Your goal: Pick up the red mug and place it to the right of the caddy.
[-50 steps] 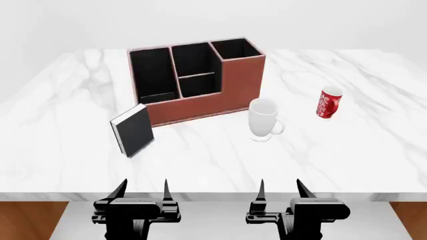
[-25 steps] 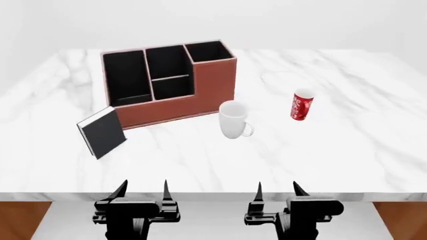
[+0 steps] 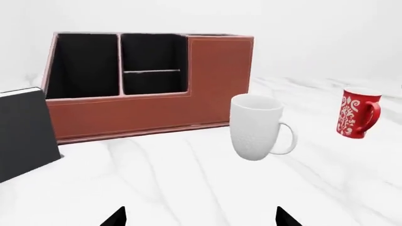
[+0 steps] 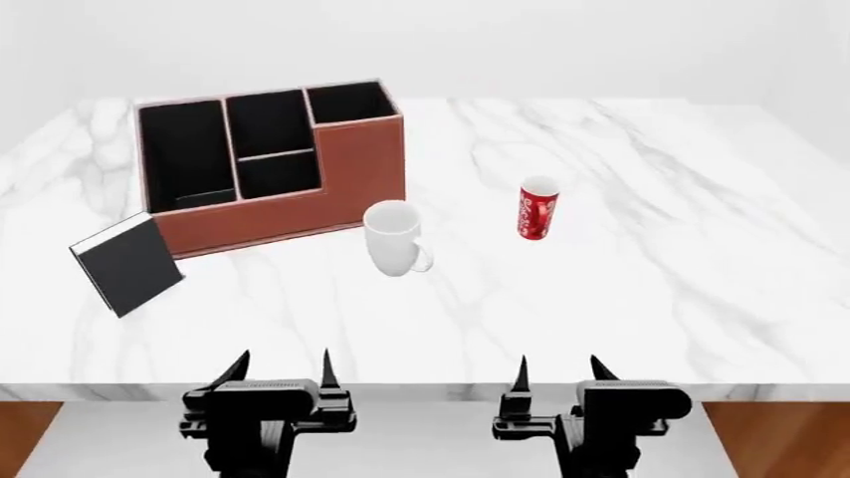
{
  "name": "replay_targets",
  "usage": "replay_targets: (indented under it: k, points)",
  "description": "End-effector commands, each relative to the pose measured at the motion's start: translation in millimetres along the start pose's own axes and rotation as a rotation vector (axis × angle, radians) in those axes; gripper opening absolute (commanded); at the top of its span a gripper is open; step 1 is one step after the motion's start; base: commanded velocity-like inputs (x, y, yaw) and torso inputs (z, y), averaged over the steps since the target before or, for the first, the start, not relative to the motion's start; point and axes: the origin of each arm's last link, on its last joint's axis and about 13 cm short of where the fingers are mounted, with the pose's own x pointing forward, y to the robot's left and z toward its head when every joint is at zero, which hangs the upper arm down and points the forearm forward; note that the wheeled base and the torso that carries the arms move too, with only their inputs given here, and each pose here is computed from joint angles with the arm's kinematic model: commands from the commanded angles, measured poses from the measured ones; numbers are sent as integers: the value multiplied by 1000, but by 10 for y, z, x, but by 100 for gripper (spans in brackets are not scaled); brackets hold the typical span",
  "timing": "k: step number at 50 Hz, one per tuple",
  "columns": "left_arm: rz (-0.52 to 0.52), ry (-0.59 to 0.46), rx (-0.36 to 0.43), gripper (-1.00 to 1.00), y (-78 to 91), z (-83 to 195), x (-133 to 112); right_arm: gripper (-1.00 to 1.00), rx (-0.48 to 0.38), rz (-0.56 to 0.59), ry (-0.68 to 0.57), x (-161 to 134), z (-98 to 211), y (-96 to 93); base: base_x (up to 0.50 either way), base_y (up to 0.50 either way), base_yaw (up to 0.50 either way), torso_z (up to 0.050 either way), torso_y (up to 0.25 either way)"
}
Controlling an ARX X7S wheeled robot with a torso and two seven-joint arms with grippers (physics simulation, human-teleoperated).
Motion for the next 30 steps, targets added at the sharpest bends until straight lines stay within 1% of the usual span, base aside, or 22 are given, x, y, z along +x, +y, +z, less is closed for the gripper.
replay_targets:
  k: [1, 3, 4, 5, 6, 8, 15, 30]
  points:
    - [-23, -51, 5, 100, 15, 755, -41, 100, -33, 2, -15, 14, 405, 2, 0, 0, 0, 0, 0]
    - [-60, -56, -16, 100, 27, 960, -62, 100, -28, 12, -23, 17, 513, -14, 0, 0, 0, 0, 0]
    - [-59, -64, -8, 100, 35, 1024, -66, 100, -24, 10, -39, 18, 553, -25, 0, 0, 0, 0, 0]
    - [-35, -92, 15, 100, 56, 1133, -66, 100, -25, -9, -68, 19, 617, -48, 0, 0, 0, 0, 0]
    - [-23, -101, 24, 100, 63, 1165, -68, 100, -24, -11, -68, 18, 632, -56, 0, 0, 0, 0, 0]
    - [-31, -96, 7, 100, 83, 1215, -78, 100, -16, -10, -72, 0, 664, -76, 0, 0, 0, 0, 0]
    - [-26, -89, 2, 100, 105, 1170, -66, 100, -5, -7, -82, -22, 666, -88, 9, 0, 0, 0, 0]
    - [-33, -81, 11, 100, 103, 1173, -58, 100, -4, 3, -77, -16, 659, -88, 498, 0, 0, 0, 0]
